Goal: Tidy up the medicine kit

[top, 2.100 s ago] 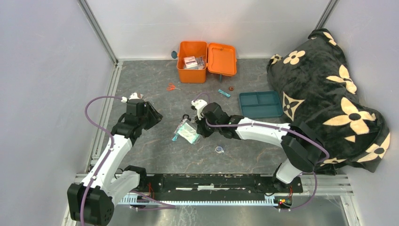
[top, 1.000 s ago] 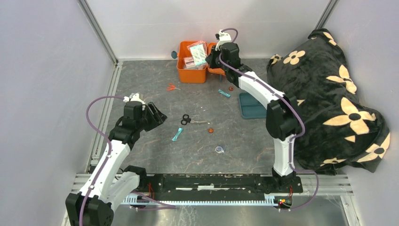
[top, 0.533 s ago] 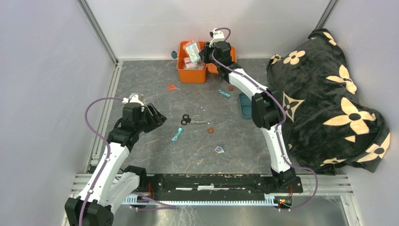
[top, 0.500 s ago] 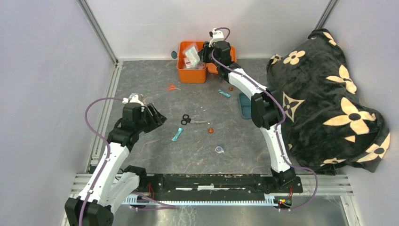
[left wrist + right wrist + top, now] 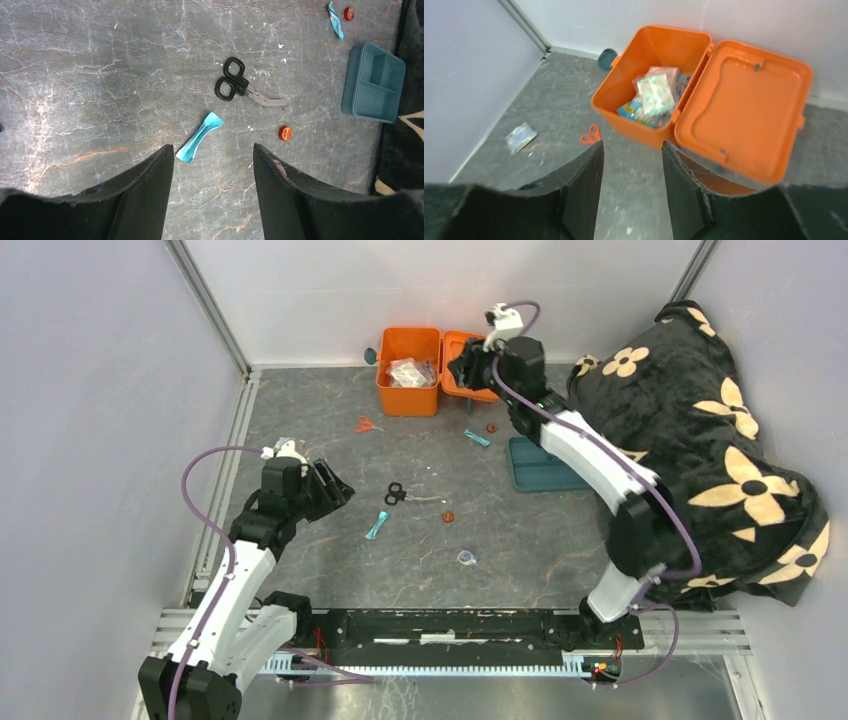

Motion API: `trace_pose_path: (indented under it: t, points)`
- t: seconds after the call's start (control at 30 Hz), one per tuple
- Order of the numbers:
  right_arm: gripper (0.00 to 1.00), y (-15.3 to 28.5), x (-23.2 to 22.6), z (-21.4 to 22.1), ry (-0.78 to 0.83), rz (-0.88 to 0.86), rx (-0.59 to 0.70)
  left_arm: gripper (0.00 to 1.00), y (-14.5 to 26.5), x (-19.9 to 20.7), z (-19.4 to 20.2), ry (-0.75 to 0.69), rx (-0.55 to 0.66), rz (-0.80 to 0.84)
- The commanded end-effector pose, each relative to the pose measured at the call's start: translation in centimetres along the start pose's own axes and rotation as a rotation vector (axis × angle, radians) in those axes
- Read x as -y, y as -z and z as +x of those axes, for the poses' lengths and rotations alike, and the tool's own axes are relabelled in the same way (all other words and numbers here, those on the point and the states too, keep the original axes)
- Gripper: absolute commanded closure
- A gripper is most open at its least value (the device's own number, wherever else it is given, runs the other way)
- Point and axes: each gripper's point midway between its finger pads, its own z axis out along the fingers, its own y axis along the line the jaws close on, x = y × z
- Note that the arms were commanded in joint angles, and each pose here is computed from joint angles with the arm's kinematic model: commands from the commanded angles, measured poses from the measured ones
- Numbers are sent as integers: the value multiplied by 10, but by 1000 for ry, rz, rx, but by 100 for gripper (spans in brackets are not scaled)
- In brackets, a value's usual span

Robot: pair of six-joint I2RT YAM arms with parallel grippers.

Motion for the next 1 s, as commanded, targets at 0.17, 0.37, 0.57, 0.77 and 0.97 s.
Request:
trace_pose_path:
  t: [0.17,0.37,0.57,0.77,0.97]
  points:
    - [47,142,19,99,-35,104,-289,34,-4,20,-15,-63,13,71]
    - [46,215,24,187,-20,105,-564,35,-10,28,-19,-70,-1,96]
    - [38,255,4,246,-223,52,-606,35,-19,36,-24,-65,-5,120]
    - [31,266,-15,279,-361,-14,-630,36,-26,37,-20,-63,-37,125]
    - [28,266,-34,289,-432,-113,-655,36,-25,36,-19,-68,-38,124]
